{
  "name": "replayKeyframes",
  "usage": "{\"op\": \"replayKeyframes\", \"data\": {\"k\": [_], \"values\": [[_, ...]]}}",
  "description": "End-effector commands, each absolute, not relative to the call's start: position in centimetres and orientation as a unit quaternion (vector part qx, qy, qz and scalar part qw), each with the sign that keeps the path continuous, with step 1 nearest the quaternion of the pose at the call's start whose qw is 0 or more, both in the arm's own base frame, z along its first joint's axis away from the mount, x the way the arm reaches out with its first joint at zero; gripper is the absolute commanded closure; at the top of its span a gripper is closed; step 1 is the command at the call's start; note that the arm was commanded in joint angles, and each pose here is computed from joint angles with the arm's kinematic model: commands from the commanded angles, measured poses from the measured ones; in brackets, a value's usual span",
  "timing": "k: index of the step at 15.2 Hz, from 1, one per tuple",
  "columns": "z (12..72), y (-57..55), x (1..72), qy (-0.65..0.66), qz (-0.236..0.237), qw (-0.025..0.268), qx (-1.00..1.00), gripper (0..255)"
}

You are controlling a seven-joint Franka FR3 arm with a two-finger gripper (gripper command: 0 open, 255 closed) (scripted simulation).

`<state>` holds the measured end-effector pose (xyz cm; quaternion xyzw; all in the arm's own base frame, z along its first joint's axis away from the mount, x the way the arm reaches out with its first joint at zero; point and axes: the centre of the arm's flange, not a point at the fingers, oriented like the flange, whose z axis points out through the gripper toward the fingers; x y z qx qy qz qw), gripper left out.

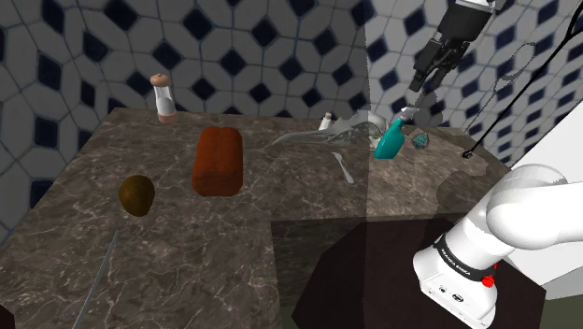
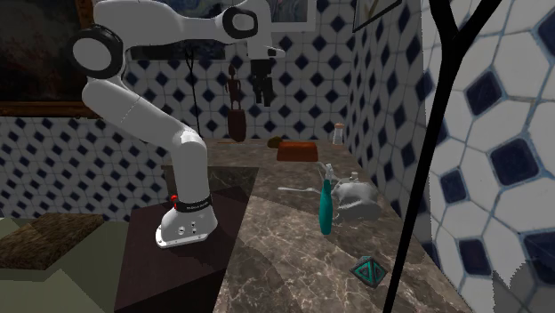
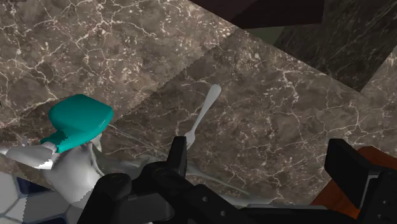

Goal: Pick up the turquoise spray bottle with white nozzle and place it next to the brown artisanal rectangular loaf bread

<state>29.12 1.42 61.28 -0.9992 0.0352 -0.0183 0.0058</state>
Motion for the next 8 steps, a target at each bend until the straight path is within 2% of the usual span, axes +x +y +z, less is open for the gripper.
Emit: {"op": "replayKeyframes", "data": {"k": [1,8], "values": [[61.3,1.4,29.1,0.035,-0.018,0.006,-0.999,0],[56.4,-7.1,25.3,-0.075,-0.065,0.034,-0.995,0]]}}
